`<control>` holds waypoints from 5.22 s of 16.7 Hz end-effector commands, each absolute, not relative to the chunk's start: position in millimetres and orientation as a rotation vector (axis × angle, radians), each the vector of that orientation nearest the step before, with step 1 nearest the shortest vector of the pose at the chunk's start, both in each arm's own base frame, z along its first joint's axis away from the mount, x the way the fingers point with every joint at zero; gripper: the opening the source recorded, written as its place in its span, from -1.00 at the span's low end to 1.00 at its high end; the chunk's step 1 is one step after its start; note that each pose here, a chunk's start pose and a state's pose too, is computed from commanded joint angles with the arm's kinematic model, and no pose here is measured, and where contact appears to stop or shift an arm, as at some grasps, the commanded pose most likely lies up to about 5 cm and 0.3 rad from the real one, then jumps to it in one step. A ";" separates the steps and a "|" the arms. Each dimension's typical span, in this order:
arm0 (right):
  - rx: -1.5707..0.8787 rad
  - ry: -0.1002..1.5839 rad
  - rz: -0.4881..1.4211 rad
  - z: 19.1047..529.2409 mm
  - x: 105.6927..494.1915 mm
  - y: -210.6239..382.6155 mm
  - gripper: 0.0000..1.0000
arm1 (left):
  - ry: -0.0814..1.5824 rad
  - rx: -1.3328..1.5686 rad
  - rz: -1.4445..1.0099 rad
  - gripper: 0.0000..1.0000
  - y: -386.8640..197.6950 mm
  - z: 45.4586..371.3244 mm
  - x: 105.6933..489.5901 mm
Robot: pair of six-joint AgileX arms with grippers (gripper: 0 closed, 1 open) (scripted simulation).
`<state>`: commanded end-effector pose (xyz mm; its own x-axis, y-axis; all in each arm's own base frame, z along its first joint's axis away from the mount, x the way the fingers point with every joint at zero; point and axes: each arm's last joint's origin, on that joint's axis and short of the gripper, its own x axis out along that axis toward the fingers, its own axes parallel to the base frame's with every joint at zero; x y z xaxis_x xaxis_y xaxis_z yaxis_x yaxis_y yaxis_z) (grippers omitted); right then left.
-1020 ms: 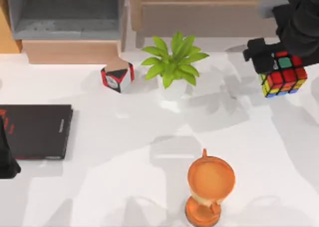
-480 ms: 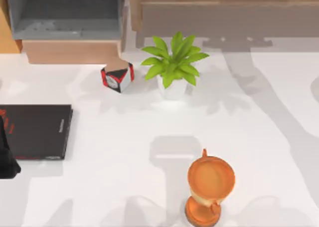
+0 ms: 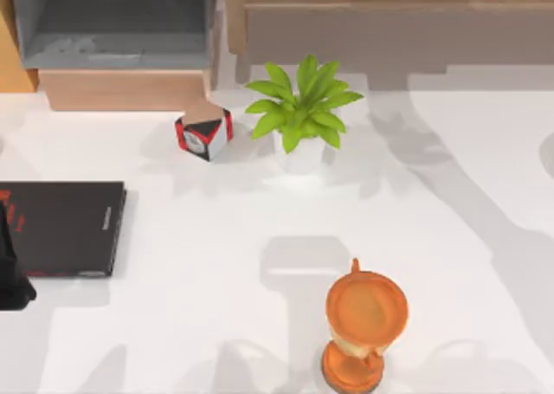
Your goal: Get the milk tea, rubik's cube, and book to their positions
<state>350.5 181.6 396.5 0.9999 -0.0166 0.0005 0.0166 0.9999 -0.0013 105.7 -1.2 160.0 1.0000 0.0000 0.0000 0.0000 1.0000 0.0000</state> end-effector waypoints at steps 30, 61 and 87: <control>-0.001 -0.001 -0.017 396.3 450.5 180.8 -0.25 | 0.000 0.000 0.000 1.00 -1.2 160.0 105.7; -0.002 0.001 -0.019 395.6 422.1 180.2 1.00 | 0.000 0.000 0.000 1.00 -1.2 160.0 105.7; -0.001 0.002 -0.004 192.4 108.1 1.3 1.00 | 0.000 0.000 0.000 1.00 -1.2 160.0 105.7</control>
<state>108.1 1.3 192.4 1.0000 -0.0041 -0.0023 0.0041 1.0000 -0.0014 105.7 -1.2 160.0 1.0000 0.0000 0.0000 0.0000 1.0000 0.0000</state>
